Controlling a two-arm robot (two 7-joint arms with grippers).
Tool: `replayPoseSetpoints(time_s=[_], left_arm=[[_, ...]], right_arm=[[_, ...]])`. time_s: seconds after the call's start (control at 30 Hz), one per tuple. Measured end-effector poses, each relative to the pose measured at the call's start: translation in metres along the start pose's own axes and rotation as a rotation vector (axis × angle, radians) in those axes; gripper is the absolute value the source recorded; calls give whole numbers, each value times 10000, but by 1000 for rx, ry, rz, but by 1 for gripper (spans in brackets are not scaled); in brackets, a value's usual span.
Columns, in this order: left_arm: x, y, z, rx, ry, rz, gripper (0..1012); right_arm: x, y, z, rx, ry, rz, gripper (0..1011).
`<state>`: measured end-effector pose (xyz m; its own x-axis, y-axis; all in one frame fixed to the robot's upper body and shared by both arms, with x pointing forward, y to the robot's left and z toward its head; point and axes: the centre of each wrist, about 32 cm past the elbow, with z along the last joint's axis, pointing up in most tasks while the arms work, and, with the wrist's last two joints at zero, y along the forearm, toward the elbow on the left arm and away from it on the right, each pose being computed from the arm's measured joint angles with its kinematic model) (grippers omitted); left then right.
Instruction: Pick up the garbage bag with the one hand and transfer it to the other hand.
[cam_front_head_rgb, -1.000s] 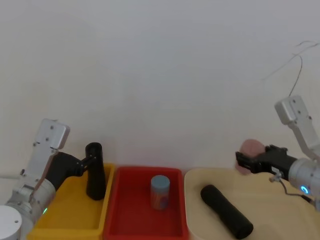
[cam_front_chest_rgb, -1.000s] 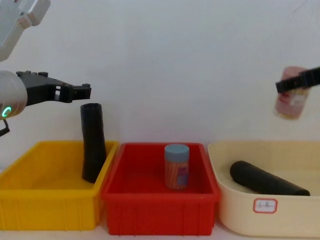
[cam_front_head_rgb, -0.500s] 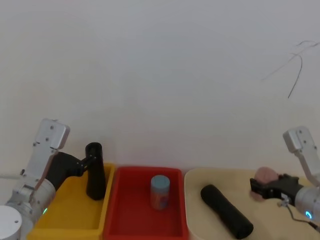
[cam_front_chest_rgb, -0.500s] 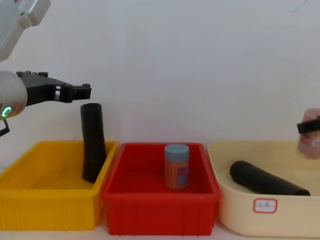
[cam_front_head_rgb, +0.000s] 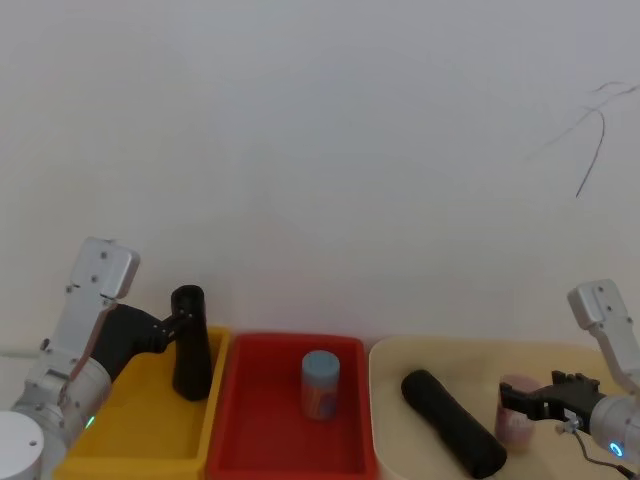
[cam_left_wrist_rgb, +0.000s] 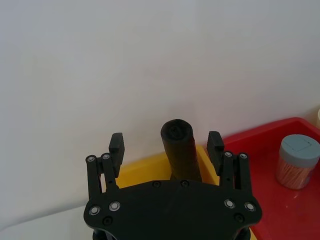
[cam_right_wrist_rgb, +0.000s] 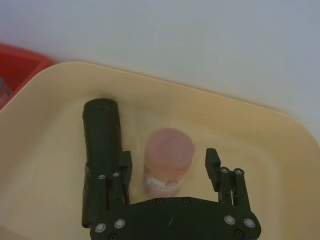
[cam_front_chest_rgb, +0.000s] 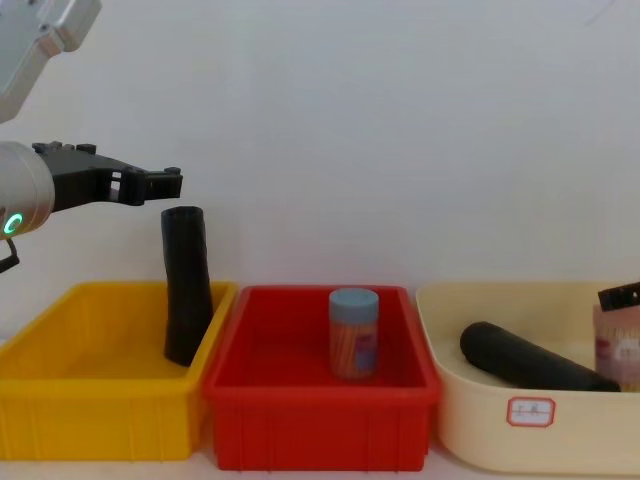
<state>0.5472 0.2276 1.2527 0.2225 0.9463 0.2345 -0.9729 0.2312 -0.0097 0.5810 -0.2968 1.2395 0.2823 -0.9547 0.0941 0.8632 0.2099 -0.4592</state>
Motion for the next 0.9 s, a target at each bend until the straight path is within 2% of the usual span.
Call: replayPoseSetpoints(time_s=[0.03, 0.07, 0.2, 0.5, 0.7, 0.9], left_arm=[[0, 0, 0, 0, 0, 0, 1002], [0, 0, 0, 0, 0, 0, 1002], [0, 0, 0, 0, 0, 0, 1002], [0, 0, 0, 0, 0, 0, 1002], [0, 0, 0, 0, 0, 0, 1002], [0, 0, 0, 0, 0, 0, 1002]], right_arm=[[1, 4, -5, -1, 1, 0, 879], [2, 7, -10, -2, 2, 0, 933], [9, 22, -34, -8, 6, -1, 1002], [-2, 28, -56, -2, 9, -2, 1000], [-63, -1, -63, 38, 0, -15, 1000], [-157, -48, -67, 102, -19, -32, 1000]])
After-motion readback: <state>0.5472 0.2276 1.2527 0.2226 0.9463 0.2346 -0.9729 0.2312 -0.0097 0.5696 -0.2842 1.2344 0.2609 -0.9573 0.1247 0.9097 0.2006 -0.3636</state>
